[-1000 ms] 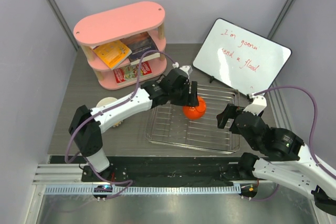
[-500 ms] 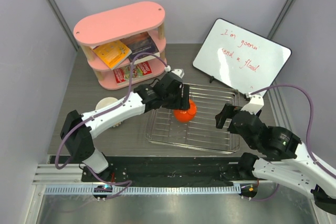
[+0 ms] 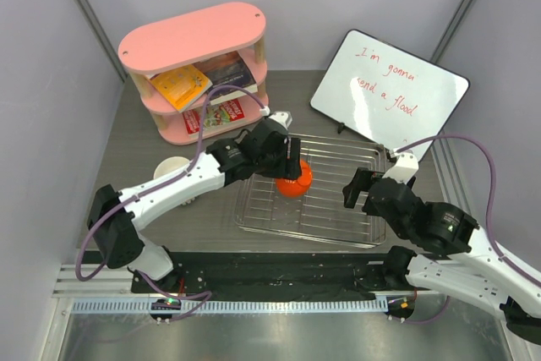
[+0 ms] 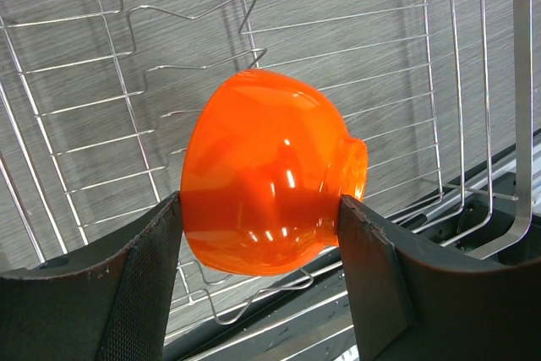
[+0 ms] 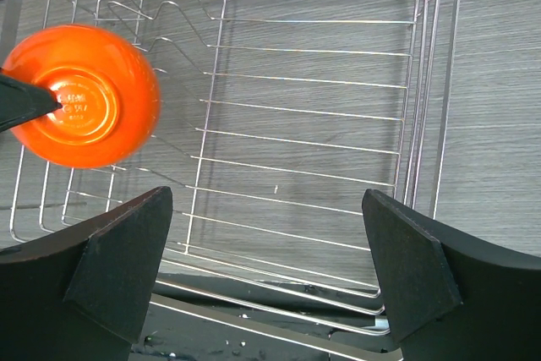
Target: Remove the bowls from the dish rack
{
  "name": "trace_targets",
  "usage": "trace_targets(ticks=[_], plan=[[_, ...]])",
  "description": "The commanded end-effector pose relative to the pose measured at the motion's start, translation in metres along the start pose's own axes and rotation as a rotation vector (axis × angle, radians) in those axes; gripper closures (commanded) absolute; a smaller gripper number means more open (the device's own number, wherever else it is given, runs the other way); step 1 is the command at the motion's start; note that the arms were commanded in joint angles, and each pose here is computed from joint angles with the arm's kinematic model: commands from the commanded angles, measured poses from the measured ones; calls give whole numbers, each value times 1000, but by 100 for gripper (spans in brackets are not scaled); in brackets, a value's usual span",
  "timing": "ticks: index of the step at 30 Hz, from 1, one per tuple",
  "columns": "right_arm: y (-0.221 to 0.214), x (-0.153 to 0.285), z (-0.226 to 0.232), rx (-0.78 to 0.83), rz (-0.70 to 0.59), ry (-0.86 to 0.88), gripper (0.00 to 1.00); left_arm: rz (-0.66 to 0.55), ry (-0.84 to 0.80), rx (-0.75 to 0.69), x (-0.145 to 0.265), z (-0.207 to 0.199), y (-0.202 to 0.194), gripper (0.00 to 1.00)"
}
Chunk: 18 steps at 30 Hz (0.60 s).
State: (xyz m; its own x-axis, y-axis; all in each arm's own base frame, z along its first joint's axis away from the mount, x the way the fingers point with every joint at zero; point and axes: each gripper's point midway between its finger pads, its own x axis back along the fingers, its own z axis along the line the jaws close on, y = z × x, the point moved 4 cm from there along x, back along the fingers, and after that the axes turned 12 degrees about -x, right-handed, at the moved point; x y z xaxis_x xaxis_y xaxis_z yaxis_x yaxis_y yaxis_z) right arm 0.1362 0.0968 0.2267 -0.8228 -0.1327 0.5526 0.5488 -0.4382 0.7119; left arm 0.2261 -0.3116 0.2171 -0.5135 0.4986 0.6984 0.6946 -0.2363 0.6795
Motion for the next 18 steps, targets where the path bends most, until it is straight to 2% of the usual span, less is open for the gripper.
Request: trace_targets(ticks=[1, 10, 18], plan=[[2, -3, 5, -26, -19, 13, 0, -34, 5, -25, 12, 3, 4, 100], [3, -2, 6, -28, -19, 20, 0, -87, -16, -20, 25, -1, 17, 100], [0, -4, 4, -30, -15, 15, 0, -88, 74, -38, 43, 16, 13, 100]])
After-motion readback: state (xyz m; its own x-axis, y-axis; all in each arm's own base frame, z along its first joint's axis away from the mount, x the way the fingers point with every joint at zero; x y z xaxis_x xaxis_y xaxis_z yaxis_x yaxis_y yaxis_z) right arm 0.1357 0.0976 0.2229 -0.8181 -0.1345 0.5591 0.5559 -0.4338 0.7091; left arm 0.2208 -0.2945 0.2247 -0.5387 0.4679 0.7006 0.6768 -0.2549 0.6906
